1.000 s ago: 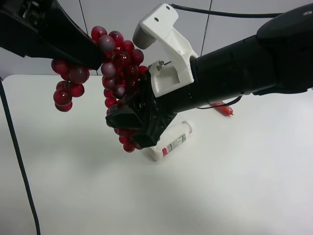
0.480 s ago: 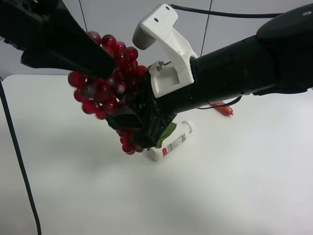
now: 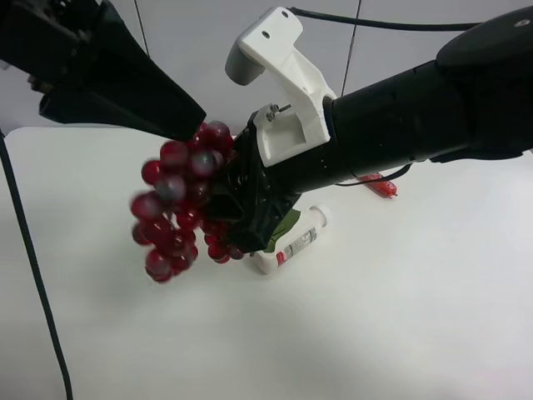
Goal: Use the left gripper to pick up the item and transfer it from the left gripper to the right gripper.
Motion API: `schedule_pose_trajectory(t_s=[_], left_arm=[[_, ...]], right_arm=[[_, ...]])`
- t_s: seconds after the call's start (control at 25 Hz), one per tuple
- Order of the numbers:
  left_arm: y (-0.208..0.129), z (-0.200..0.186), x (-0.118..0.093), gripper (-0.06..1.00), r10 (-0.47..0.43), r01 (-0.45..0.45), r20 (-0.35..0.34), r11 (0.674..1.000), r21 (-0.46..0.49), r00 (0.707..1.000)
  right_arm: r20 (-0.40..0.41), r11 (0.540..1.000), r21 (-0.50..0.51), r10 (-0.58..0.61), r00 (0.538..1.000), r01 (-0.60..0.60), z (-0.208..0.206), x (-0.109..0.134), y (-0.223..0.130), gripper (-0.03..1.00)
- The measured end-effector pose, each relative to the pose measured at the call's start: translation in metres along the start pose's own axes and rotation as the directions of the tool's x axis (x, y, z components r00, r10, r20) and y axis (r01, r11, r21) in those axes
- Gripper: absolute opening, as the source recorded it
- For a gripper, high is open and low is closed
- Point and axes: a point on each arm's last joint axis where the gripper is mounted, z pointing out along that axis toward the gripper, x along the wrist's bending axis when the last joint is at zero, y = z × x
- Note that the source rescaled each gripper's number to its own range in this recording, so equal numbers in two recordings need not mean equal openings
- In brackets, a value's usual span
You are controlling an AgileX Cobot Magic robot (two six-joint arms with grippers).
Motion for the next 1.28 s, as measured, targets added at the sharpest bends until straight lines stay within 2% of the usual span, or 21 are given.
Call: schedule_pose_trajectory(t_s=[0.32,0.6,0.72,0.88,1.04,1.16,1.28], left_arm=[[-0.003,-0.033,-0.011,1.0,0.017,-0.019,-0.047,0.999,-0.05,0.999],[-0.025,-0.07,-0.022,1.0,-0.032,0.037,-0.123,0.999,0.039,0.992],[-0.035,-0.089,-0.03,1.0,-0.038,0.046,-0.153,0.998,0.049,0.988],[-0.05,-0.121,-0.038,1.0,-0.076,0.076,-0.253,0.997,-0.011,0.965],[-0.083,-0.139,-0.043,1.0,-0.124,0.112,-0.345,0.992,-0.054,0.931],[-0.115,-0.138,-0.047,1.0,-0.152,0.144,-0.376,0.988,-0.049,0.914],[-0.145,-0.133,-0.052,1.0,-0.194,0.187,-0.379,0.981,-0.057,0.905]], right_arm=[[0.001,1.0,0.0,0.0,1.0,0.0,0.0,0.0,0.0,0.02],[0.001,1.0,0.0,0.0,1.0,0.0,0.0,0.0,0.0,0.02],[0.001,1.0,0.0,0.0,1.0,0.0,0.0,0.0,0.0,0.02],[0.001,1.0,0.0,0.0,1.0,0.0,0.0,0.0,0.0,0.02],[0.001,1.0,0.0,0.0,1.0,0.0,0.0,0.0,0.0,0.02],[0.001,1.0,0.0,0.0,1.0,0.0,0.0,0.0,0.0,0.02],[0.001,1.0,0.0,0.0,1.0,0.0,0.0,0.0,0.0,0.02]])
